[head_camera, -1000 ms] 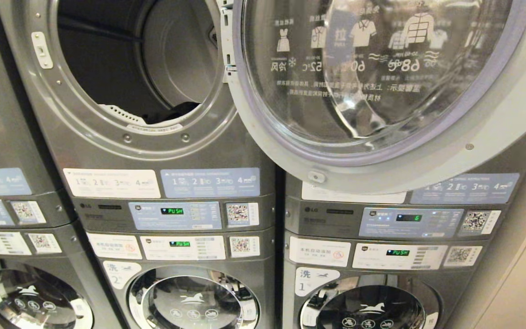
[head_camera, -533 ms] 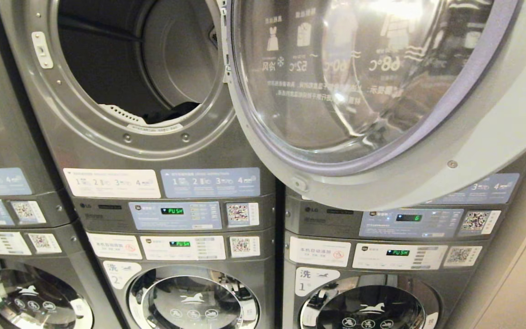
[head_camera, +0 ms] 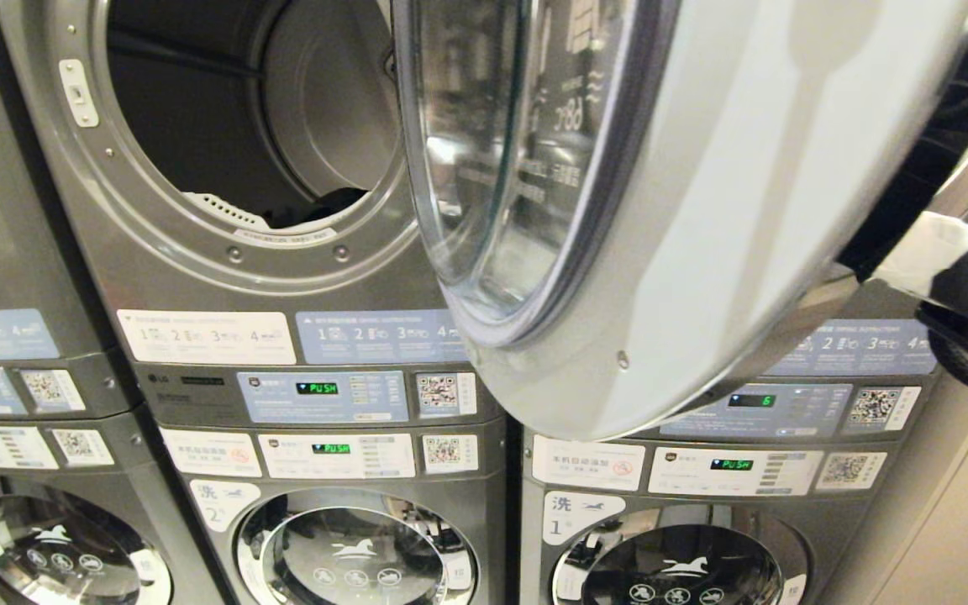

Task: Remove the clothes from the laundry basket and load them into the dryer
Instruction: Close the dryer

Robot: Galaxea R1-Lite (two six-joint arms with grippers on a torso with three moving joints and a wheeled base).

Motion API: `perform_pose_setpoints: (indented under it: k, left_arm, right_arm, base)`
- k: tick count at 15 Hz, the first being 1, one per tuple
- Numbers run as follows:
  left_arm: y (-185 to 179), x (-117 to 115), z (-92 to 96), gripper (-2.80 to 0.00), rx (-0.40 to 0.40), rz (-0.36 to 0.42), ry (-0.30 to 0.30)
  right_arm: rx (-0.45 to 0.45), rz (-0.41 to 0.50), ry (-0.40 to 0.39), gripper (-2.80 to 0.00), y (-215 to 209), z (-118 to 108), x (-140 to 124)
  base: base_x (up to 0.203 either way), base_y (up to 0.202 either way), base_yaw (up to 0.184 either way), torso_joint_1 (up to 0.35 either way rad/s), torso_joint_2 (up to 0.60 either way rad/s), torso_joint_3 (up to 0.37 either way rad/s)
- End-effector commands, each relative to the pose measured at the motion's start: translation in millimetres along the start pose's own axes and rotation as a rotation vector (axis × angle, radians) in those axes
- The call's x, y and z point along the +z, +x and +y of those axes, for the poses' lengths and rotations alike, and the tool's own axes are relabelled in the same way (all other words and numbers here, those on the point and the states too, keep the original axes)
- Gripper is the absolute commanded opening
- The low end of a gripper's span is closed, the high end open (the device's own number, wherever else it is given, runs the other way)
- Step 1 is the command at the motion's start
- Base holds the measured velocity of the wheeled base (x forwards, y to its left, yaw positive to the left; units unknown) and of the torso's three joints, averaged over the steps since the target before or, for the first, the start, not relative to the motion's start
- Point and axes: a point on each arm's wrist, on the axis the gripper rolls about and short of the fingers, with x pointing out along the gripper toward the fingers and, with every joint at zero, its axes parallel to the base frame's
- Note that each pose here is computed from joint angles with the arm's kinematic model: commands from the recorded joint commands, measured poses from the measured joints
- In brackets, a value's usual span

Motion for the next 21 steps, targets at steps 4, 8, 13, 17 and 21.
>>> perform_pose_setpoints:
  k: [4,8,13,17,21]
  left_arm:
    - [0.0,0.0,0.0,-2.8,0.0,-0.001,-0.001]
    - [0.0,0.0,0.0,-2.8,0.0,-0.001,-0.001]
    - [0.0,0.0,0.0,-2.8,0.0,-0.001,0.001]
    - [0.0,0.0,0.0,-2.8,-0.001,-0.001,-0.001]
    - [0.0,0.0,0.0,-2.8,0.0,-0.001,0.0]
  right_arm:
    - [0.143,0.087,0.048,-2.8,90.7,8.3,-21.9]
    - [0.25,0.068,0.06,-2.8,179.7,27.8,-52.1]
    - [0.259,0.016,0.078,-2.8,294.2,60.7,-130.0]
    - [0.06,-0.024,0.086,-2.8,301.7,59.3,-139.0]
    - [-0.129,-0.139,0.053,-2.8,256.0,8.1,-54.8]
  base:
    - [0.0,0.0,0.0,0.0,0.0,0.0]
    - [0.0,0.0,0.0,0.0,0.0,0.0]
    - [0.0,0.0,0.0,0.0,0.0,0.0]
    - [0.0,0.0,0.0,0.0,0.0,0.0]
    - [0.0,0.0,0.0,0.0,0.0,0.0]
